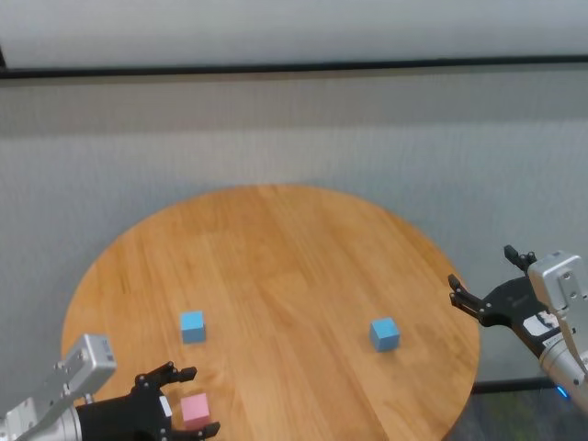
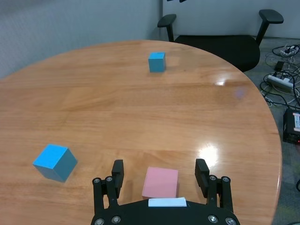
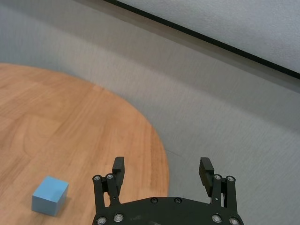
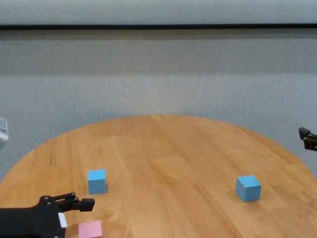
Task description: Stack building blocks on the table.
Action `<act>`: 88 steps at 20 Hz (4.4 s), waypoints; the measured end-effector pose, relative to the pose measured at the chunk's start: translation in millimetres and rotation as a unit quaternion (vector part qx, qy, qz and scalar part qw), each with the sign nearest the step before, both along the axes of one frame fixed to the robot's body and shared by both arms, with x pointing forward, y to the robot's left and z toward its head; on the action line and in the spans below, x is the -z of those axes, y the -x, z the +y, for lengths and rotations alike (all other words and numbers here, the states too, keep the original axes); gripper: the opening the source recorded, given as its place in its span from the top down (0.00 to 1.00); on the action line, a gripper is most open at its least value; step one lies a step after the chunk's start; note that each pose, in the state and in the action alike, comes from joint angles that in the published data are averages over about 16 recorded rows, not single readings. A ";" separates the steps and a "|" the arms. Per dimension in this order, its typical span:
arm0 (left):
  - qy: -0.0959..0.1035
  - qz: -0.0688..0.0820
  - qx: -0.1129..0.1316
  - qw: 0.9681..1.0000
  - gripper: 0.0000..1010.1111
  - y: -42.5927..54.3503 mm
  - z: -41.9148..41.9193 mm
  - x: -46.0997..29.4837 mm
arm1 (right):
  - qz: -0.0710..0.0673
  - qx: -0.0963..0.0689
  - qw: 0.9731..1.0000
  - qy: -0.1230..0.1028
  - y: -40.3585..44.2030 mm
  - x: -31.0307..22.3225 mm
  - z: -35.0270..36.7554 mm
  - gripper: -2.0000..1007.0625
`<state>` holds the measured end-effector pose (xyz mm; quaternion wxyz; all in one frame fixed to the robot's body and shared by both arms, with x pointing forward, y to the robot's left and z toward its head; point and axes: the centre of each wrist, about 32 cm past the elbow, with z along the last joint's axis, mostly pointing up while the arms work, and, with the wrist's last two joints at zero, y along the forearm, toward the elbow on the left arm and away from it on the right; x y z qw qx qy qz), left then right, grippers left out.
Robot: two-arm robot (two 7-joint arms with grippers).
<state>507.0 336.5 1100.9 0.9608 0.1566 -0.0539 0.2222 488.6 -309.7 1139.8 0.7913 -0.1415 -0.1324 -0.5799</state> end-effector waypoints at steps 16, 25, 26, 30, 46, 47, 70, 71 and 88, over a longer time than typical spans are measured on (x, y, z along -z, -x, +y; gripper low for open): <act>-0.006 0.012 0.003 1.000 0.01 -0.9 0.8 6.0 | 0.000 0.000 1.000 0.000 0.0 0.0 0.0 0.01; -0.018 0.013 0.020 1.000 0.08 1.2 -2.7 6.2 | 0.000 0.000 1.000 0.000 0.0 0.0 0.0 0.01; -0.019 0.013 0.022 1.000 0.10 1.4 -3.0 6.1 | 0.000 0.000 1.000 0.000 0.0 0.0 0.0 0.01; -0.023 0.012 0.028 0.999 0.18 2.3 -4.3 5.5 | 0.000 0.000 1.000 0.000 0.0 0.0 0.0 0.01; -0.026 0.002 0.006 1.000 0.57 3.8 -8.3 -4.8 | 0.000 0.000 1.000 0.000 0.0 0.0 0.0 0.01; -0.025 -0.001 0.003 1.000 0.58 4.0 -9.6 -7.3 | 0.000 0.000 1.000 0.000 0.0 0.0 0.0 0.01; -0.006 -0.074 -0.053 0.996 0.60 -22.8 -114.6 -86.5 | 0.000 0.000 1.000 0.000 0.0 0.0 0.0 0.01; -0.008 -0.074 -0.057 0.996 0.60 -26.1 -118.1 -86.2 | 0.000 0.000 1.000 0.000 0.0 0.0 0.0 0.01; 0.000 -0.032 -0.120 0.992 0.60 -66.6 -135.4 -62.0 | 0.000 0.000 1.000 0.000 0.0 0.0 0.0 0.01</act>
